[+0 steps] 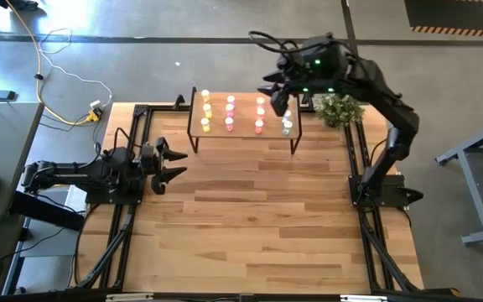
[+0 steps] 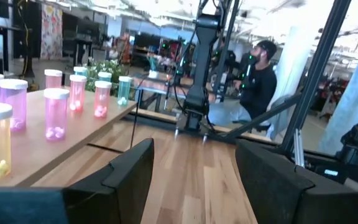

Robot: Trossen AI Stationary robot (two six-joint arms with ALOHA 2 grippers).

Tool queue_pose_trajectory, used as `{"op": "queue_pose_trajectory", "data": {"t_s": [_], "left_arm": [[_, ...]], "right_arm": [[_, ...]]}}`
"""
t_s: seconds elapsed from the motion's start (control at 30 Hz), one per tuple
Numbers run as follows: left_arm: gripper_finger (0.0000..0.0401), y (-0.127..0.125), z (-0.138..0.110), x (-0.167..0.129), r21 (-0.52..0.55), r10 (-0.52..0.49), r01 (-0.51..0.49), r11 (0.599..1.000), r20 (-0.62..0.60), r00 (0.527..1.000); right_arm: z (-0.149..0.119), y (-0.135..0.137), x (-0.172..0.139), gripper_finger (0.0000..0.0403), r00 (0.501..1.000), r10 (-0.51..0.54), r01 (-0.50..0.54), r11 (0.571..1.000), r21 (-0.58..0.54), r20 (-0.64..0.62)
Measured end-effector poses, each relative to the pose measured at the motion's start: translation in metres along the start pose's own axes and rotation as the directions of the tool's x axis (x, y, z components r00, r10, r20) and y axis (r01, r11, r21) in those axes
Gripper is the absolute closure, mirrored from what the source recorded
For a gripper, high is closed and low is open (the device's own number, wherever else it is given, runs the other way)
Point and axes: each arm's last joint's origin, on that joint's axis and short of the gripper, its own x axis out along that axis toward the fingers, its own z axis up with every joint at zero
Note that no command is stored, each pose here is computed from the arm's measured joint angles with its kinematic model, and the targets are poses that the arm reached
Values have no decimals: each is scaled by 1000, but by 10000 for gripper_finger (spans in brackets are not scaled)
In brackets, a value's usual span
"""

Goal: Pick and place medicine bottles onto shelf by color
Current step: Return to Home Position

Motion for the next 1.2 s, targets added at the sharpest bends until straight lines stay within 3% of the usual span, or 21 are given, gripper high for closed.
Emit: {"op": "queue_pose_trajectory", "data": {"t_s": [0.2, 0.33, 0.53, 0.8, 1.03, 1.2], "left_arm": [[185, 4, -19, -1, -17, -1, 1, 1000, 23, 1000], [185, 5, -25, -2, -11, 7, -7, 1000, 10, 1000], [185, 5, -25, -2, 14, 11, -11, 1000, 6, 1000], [185, 7, -35, -2, -61, 31, -37, 997, -93, 995], [185, 7, -36, -2, -63, 33, -39, 997, -104, 994], [185, 7, -36, -2, -63, 33, -40, 997, -106, 994]], "right_arm": [[-7, -3, -31, 230, 995, -90, 89, 996, -30, -41], [-23, -4, -34, 230, 985, -132, 126, 991, -54, -112], [-62, -8, -46, 230, 981, -149, 147, 989, -23, -123], [-135, -12, -87, 230, 991, -129, 132, 987, 88, -37], [-204, -9, -100, 230, 993, -43, 31, 993, 114, 106], [-253, -5, -92, 230, 972, 117, -147, 979, 140, 204]]}}
